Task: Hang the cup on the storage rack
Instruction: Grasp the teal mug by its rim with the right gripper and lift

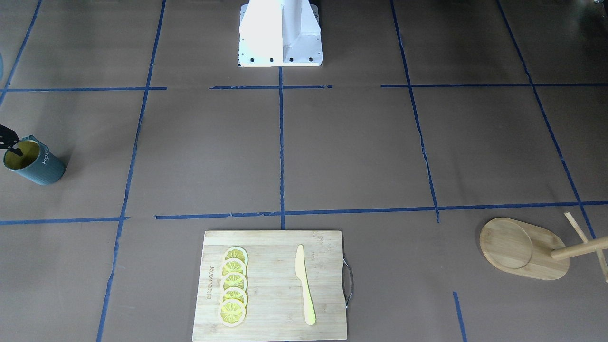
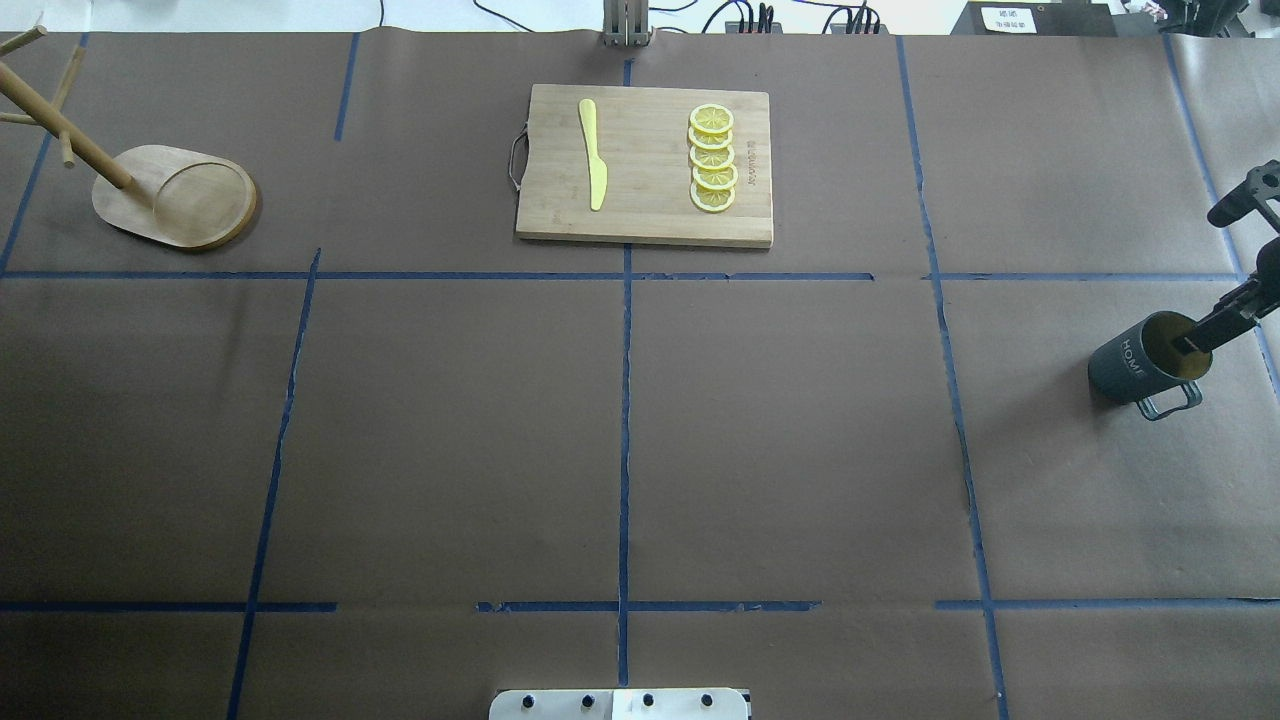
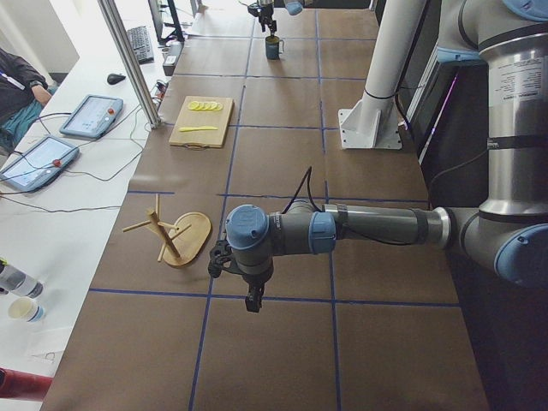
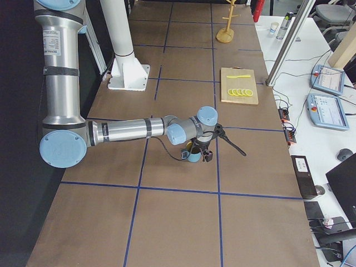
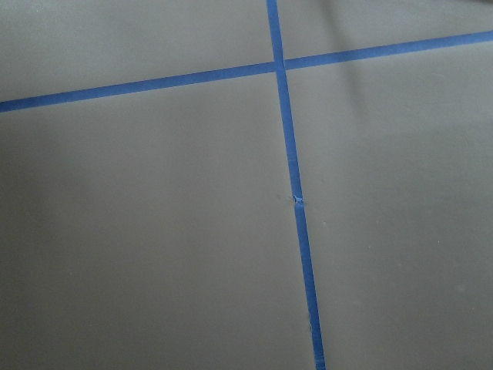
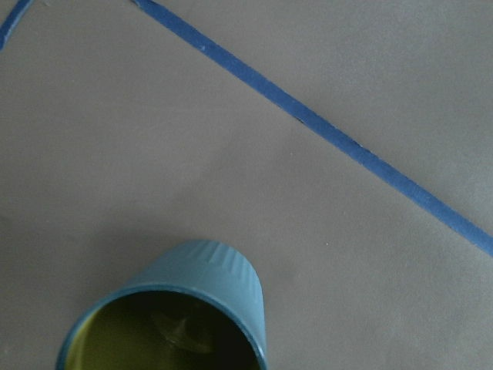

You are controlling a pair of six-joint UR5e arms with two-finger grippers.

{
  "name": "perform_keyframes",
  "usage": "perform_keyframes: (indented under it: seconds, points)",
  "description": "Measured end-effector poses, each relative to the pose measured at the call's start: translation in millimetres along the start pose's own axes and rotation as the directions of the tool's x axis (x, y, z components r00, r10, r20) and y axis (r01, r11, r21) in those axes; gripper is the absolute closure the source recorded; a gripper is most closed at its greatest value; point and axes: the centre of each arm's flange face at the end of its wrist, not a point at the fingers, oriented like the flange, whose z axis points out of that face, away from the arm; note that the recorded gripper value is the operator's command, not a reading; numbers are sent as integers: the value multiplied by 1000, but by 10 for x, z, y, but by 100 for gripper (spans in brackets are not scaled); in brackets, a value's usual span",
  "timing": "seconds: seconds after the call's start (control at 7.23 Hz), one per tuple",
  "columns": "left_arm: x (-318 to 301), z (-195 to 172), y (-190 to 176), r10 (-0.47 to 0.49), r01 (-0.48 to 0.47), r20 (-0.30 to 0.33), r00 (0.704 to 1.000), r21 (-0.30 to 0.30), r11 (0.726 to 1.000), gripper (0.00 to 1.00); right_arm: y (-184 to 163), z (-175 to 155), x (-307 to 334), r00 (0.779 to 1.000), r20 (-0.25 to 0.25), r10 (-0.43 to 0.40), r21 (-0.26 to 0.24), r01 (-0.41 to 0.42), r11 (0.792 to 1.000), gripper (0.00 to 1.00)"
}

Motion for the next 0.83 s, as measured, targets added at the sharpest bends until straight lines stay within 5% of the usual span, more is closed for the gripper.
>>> perform_keyframes:
  seconds: [0.14, 0.28, 0.41, 0.55, 0.83]
  points:
    - [1, 1, 0, 0, 0, 0, 1000, 0, 1000, 0, -23, 123, -29, 1000, 9, -7, -20, 7, 1000, 0]
    - [2, 1, -1, 1, -1, 0, 1000, 0, 1000, 0, -59, 220, -72, 1000, 16, -17, -35, 18, 999, 29]
    - [2, 0, -1, 2, -2, 0, 1000, 0, 1000, 0, -91, 278, -104, 999, 21, -25, -44, 26, 999, 76]
    - [0, -2, 0, 2, -2, 0, 1000, 1, 1000, 0, -113, 295, -124, 999, 23, -30, -45, 31, 998, 97]
    - [-1, -3, 0, 2, -2, 0, 1000, 1, 1000, 0, -114, 302, -121, 999, 20, -38, -47, 39, 998, 100]
